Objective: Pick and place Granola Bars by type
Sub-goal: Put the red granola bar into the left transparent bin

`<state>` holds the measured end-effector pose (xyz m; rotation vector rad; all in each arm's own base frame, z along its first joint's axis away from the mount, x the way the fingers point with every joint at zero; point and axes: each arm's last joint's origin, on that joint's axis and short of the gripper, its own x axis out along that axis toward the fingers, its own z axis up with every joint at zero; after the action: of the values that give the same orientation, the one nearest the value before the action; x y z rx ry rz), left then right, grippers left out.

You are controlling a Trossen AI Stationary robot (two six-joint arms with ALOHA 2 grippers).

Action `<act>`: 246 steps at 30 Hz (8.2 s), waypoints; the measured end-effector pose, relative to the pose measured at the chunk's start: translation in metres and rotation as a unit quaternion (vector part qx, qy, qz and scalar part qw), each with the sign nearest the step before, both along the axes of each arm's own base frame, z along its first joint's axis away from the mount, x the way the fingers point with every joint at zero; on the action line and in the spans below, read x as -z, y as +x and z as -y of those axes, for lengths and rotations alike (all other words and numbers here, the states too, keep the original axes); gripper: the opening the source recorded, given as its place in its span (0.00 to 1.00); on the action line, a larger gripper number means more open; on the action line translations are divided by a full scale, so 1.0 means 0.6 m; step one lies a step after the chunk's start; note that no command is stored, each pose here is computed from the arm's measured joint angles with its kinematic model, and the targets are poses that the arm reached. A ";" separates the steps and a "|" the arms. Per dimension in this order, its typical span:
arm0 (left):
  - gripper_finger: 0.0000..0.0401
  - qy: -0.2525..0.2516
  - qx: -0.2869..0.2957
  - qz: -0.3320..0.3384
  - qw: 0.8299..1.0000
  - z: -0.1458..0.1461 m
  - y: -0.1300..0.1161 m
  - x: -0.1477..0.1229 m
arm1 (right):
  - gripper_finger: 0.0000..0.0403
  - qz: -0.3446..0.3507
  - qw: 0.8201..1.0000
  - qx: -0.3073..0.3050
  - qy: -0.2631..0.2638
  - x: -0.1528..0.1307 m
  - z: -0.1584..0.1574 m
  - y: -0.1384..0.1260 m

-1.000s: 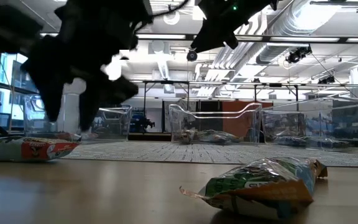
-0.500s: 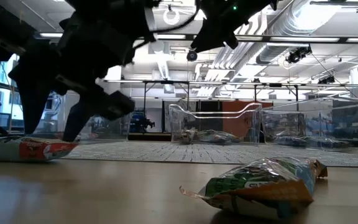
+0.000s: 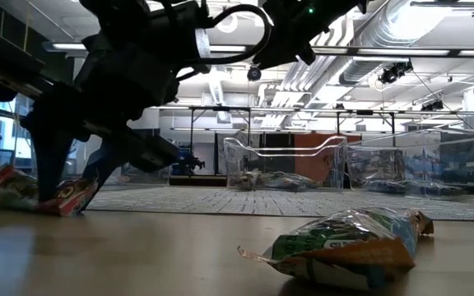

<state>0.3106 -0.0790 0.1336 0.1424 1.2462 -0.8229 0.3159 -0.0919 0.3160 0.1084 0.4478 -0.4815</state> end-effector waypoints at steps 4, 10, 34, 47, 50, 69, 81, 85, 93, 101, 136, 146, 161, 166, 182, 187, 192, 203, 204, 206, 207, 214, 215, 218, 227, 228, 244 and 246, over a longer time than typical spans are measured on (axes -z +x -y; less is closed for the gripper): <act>0.14 0.001 -0.001 -0.002 1.000 -0.001 0.000 -0.001 | 0.31 0.000 1.000 0.000 0.000 0.000 0.000 0.000; 0.04 0.079 0.000 -0.052 0.995 -0.005 0.005 -0.061 | 0.31 -0.001 1.000 0.000 0.000 0.000 0.000 0.000; 0.10 0.339 -0.410 -0.104 0.841 -0.313 -0.084 -0.240 | 0.31 -0.057 0.994 -0.089 -0.039 0.009 -0.019 0.001; 0.10 0.274 -0.592 -0.156 0.742 -0.428 -0.170 -0.140 | 0.31 -0.074 0.986 -0.114 -0.091 0.008 -0.057 0.009; 0.11 0.265 -0.575 -0.164 0.756 -0.432 -0.182 -0.122 | 0.31 -0.091 0.975 -0.152 -0.134 0.008 -0.073 0.012; 0.39 0.277 -0.551 -0.156 0.772 -0.436 -0.175 -0.149 | 0.31 -0.121 0.854 -0.500 -0.082 0.080 -0.290 0.033; 0.39 0.251 -0.583 -0.074 0.769 -0.453 -0.150 -0.294 | 0.31 -0.218 0.854 -0.467 0.065 0.174 -0.387 0.035; 0.39 0.252 -0.589 -0.050 0.766 -0.456 -0.147 -0.317 | 0.31 -0.249 0.849 -0.459 0.080 0.169 -0.408 0.010; 0.39 0.233 -0.599 -0.043 0.765 -0.455 -0.145 -0.323 | 0.31 -0.390 0.789 -0.472 0.059 0.187 -0.454 -0.065; 0.39 0.214 -0.609 -0.037 0.763 -0.453 -0.141 -0.324 | 0.31 -0.389 0.743 -0.544 -0.014 0.189 -0.498 -0.098; 0.39 0.173 -0.620 0.006 0.765 -0.443 -0.117 -0.328 | 0.31 -0.222 0.850 -0.474 -0.067 0.312 -0.445 -0.090; 0.39 0.164 -0.619 0.011 0.768 -0.444 -0.115 -0.329 | 0.31 -0.208 0.885 -0.415 -0.030 0.308 -0.396 -0.056; 0.39 0.153 -0.615 0.009 0.774 -0.442 -0.115 -0.328 | 0.31 -0.141 0.878 -0.455 -0.049 0.279 -0.349 -0.006; 0.39 0.153 -0.615 0.009 0.773 -0.442 -0.115 -0.328 | 0.31 -0.129 0.873 -0.465 -0.072 0.271 -0.349 0.001; 0.39 0.153 -0.615 0.007 0.773 -0.442 -0.115 -0.328 | 0.32 -0.118 0.881 -0.452 -0.078 0.268 -0.345 0.006; 0.39 0.153 -0.615 0.007 0.774 -0.442 -0.115 -0.328 | 0.39 -0.127 0.875 -0.457 -0.093 0.270 -0.345 0.004; 0.39 0.153 -0.615 0.007 0.774 -0.442 -0.115 -0.328 | 0.45 -0.173 0.846 -0.499 -0.069 0.283 -0.345 -0.009; 0.39 0.150 -0.616 0.007 0.773 -0.442 -0.115 -0.328 | 0.52 -0.212 0.772 -0.578 -0.157 0.293 -0.345 -0.022; 0.39 0.150 -0.616 0.007 0.773 -0.442 -0.115 -0.328 | 0.52 -0.211 0.766 -0.584 -0.168 0.293 -0.343 -0.021; 0.39 0.150 -0.616 0.007 0.773 -0.442 -0.115 -0.328 | 0.52 -0.211 0.754 -0.592 -0.189 0.296 -0.340 -0.019; 0.39 0.150 -0.616 0.007 0.773 -0.442 -0.115 -0.328 | 0.52 -0.211 0.748 -0.598 -0.196 0.299 -0.339 -0.017; 0.39 0.150 -0.616 0.008 0.773 -0.442 -0.115 -0.328 | 0.52 -0.201 0.702 -0.644 -0.227 0.341 -0.334 -0.002; 0.39 0.151 -0.616 0.007 0.773 -0.442 -0.115 -0.328 | 0.52 -0.196 0.696 -0.648 -0.239 0.342 -0.332 0.001; 0.39 0.151 -0.615 0.008 0.774 -0.442 -0.115 -0.328 | 0.52 -0.184 0.688 -0.656 -0.249 0.341 -0.325 0.005; 0.39 0.151 -0.615 0.010 0.774 -0.442 -0.115 -0.328 | 0.47 -0.186 0.705 -0.659 -0.185 0.347 -0.305 0.007; 0.39 0.151 -0.615 0.011 0.774 -0.442 -0.114 -0.328 | 0.44 -0.185 0.705 -0.660 -0.183 0.347 -0.304 0.007; 0.39 0.151 -0.615 0.012 0.774 -0.443 -0.114 -0.328 | 0.23 -0.142 0.785 -0.575 -0.181 0.299 -0.281 0.021; 0.39 0.151 -0.615 0.012 0.774 -0.443 -0.114 -0.328 | 0.23 -0.125 0.802 -0.543 -0.215 0.278 -0.270 0.026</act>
<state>0.2421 0.1866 0.3307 -0.3948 1.1311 0.5315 0.3316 0.0699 0.1494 -0.6463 0.5707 0.5646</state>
